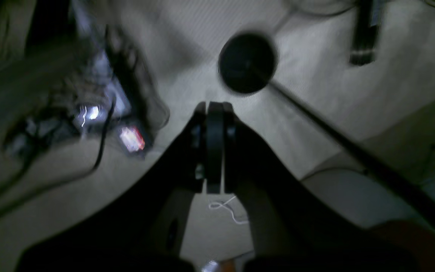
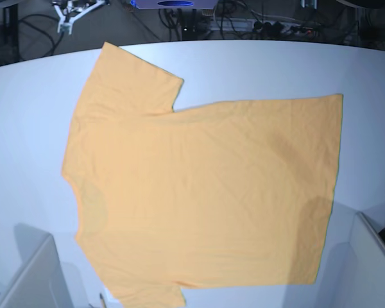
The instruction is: Fold the T-shirt properly
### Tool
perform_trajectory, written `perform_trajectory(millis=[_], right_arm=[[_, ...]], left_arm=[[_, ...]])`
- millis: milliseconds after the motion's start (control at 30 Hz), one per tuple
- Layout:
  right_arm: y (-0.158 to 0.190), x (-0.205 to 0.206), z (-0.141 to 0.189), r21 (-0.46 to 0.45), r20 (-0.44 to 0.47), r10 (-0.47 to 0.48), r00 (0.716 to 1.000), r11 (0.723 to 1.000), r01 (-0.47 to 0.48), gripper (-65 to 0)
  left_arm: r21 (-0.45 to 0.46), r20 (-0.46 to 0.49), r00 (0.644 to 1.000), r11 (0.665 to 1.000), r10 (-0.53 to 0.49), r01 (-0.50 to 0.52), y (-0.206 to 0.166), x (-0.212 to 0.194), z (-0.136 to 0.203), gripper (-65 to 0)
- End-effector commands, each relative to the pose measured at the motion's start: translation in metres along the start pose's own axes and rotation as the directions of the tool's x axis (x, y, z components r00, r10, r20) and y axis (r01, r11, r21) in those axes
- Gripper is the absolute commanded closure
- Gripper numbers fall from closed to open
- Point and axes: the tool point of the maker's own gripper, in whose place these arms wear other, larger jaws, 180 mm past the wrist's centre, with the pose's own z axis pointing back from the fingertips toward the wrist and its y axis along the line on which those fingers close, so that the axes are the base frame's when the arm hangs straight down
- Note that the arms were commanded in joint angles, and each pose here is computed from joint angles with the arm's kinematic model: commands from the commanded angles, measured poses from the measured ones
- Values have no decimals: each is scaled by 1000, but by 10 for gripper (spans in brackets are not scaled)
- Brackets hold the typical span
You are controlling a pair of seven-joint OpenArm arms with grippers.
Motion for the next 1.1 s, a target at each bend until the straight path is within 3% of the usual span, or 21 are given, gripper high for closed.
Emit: perform_trajectory(millis=[0, 233, 367, 500, 600, 700, 800, 933, 1067], right_arm=[[-13, 14, 8, -30, 41, -9, 999, 999, 11, 0], [-20, 94, 62, -48, 208, -22, 978, 998, 33, 0], [-13, 139, 80, -27, 294, -54, 954, 998, 64, 0], [-5, 171, 84, 3, 320, -96, 942, 995, 100, 0], [3, 180, 84, 25, 290, -116, 950, 993, 113, 0], [7, 187, 85, 37, 274, -129, 953, 992, 123, 0], [8, 192, 86, 43, 282, -135, 950, 991, 128, 0], [9, 196, 87, 47, 290, -137, 947, 991, 129, 0], [11, 202, 89, 53, 300, -141, 943, 990, 131, 0]], left_arm=[[-26, 37, 999, 1000, 9, -8, -7, 8, 12, 0], [-85, 272, 962, 994, -39, 65, -13, 97, 71, 0], [-47, 363, 931, 997, -35, 56, -1, 134, 88, 0], [10, 414, 910, 1000, -13, 10, 11, 153, 94, 0], [24, 345, 938, 1000, -22, 15, 16, 142, 90, 0], [36, 172, 985, 999, -22, 16, 22, 111, 82, 0], [43, 5, 1000, 999, -27, 27, 27, 77, 82, 0], [23, -81, 976, 978, -204, 206, 33, 54, 91, 0], [-49, -109, 897, 904, -427, 425, 13, 34, 96, 0]])
